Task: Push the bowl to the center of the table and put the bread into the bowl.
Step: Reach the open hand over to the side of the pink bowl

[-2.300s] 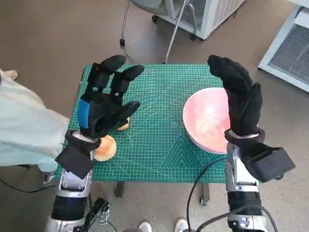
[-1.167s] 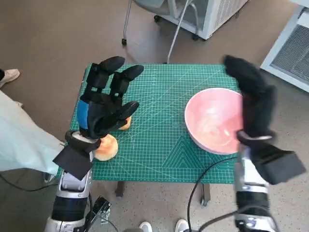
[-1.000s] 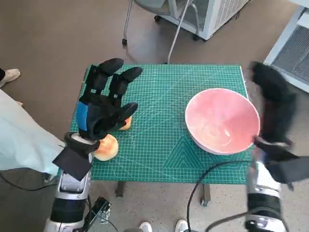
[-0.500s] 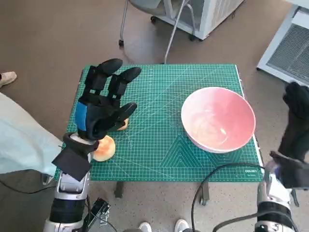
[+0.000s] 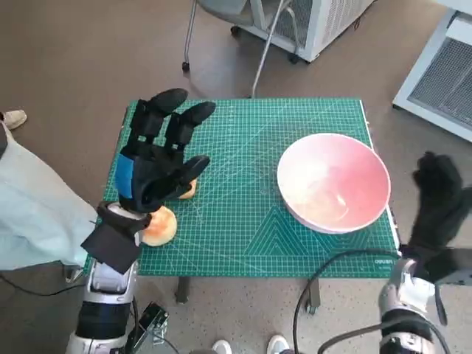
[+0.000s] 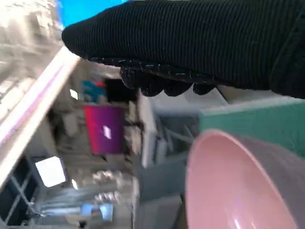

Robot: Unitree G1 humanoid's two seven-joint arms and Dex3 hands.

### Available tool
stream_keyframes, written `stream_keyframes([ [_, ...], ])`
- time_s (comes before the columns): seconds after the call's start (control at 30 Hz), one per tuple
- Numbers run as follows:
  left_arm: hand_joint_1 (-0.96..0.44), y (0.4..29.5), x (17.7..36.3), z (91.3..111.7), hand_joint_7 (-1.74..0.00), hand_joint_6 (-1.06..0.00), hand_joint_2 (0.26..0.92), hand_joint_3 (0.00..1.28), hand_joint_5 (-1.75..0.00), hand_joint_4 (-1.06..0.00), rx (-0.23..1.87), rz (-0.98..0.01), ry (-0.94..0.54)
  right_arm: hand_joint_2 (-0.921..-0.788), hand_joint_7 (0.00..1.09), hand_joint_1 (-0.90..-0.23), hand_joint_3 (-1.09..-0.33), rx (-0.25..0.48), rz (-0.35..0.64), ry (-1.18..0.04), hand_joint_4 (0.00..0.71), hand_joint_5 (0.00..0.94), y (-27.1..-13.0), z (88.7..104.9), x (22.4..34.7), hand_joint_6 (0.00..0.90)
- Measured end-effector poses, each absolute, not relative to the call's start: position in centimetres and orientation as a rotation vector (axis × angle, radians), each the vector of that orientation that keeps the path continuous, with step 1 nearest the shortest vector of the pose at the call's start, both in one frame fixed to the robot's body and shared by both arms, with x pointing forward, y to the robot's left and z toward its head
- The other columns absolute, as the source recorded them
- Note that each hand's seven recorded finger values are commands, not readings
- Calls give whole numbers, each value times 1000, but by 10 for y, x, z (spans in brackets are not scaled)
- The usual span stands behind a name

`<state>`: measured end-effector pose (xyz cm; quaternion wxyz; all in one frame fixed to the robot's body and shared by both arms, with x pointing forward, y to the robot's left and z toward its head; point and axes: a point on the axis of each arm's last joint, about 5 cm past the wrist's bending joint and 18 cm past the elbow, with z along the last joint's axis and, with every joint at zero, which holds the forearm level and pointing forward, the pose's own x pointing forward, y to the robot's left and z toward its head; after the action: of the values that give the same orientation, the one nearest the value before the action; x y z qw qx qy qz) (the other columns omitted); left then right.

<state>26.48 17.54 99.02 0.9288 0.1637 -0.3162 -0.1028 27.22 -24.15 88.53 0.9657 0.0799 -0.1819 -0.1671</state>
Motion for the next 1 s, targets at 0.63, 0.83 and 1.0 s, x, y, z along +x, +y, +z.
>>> stream_keyframes([
  [0.63, -162, 182, 261, 994, -969, -77, 921, 203, -861, -29, 379, -192, -659, -921, 552, -512, -800, 338, -242, -200, 220, 0, -217, 894, 301, 101],
  [0.83, -148, 184, 256, 996, -1003, -62, 918, 212, -897, -19, 389, -171, -664, -921, 492, -508, -784, 379, -196, -200, 232, 4, -203, 901, 310, 133],
  [1.0, -137, 186, 252, 997, -1053, -40, 898, 253, -937, -3, 395, -152, -652, -921, 489, -509, -779, 413, -159, -209, 254, 14, -192, 910, 318, 144],
])
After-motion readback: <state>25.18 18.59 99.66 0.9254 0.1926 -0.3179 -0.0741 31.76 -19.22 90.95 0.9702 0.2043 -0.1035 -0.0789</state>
